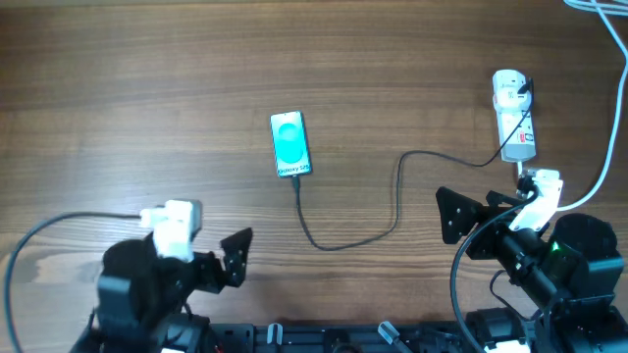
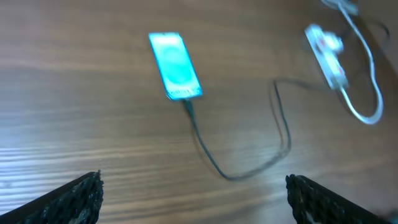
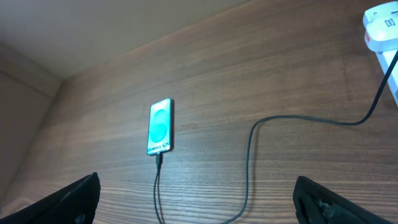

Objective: Plug charger to phone and switch on socket

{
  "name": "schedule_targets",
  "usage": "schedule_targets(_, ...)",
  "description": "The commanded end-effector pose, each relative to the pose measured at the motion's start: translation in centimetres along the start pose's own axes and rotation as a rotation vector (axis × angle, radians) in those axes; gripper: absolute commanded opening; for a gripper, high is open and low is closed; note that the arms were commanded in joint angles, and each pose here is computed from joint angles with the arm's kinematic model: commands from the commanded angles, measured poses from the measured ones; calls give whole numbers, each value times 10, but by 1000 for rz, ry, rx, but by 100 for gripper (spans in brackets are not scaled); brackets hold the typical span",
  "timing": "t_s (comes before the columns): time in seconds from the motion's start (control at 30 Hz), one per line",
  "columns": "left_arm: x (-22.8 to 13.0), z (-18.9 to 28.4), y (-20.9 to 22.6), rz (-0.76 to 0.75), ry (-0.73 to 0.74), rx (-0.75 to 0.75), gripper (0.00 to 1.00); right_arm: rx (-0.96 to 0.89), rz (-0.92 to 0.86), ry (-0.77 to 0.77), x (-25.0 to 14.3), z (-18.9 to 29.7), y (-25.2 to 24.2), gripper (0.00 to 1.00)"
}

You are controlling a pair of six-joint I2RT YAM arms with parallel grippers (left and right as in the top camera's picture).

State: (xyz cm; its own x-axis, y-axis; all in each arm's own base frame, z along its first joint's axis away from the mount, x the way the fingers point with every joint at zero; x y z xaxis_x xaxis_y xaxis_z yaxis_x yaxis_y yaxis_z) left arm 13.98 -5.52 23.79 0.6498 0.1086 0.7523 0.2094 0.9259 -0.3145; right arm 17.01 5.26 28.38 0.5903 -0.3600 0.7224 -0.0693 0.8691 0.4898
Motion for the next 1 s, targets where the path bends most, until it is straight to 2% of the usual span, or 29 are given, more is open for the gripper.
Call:
schedule_targets(0.0, 6, 19, 20, 22, -140, 146, 100, -17, -8, 3, -1, -2, -3, 100)
schedule_targets(0.2, 11, 33, 41, 65, -309, 285, 100, -17, -8, 3, -1, -2, -3, 100)
schedule_targets(0.33, 16, 22, 53, 64, -421, 305, 100, -17, -8, 3, -1, -2, -3, 100)
schedule_targets(0.63, 20, -29, 67, -7, -653, 179, 100, -17, -8, 3, -1, -2, -3, 100)
schedule_targets(0.8, 25, -38, 72, 9, -778, 135, 100, -17, -7, 3, -1, -2, -3, 100)
schedule_targets(0.97, 25, -42, 75, 1, -824, 130, 100, -18, -7, 3, -1, -2, -3, 100)
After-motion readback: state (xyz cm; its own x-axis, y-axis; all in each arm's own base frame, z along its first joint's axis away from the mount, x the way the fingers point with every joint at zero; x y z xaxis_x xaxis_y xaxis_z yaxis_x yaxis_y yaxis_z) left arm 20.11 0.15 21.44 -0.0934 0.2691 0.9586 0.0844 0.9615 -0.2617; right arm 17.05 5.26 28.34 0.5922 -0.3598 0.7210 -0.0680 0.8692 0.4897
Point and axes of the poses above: each gripper's point midway between its finger pads, its own z axis back along the fingers, its own y axis along the line the jaws close on, x = y × z, the point moved 4 cm from there along z, back along the fingers, and after that the axes turned 2 degrees about -z, right-handed, at the moved point
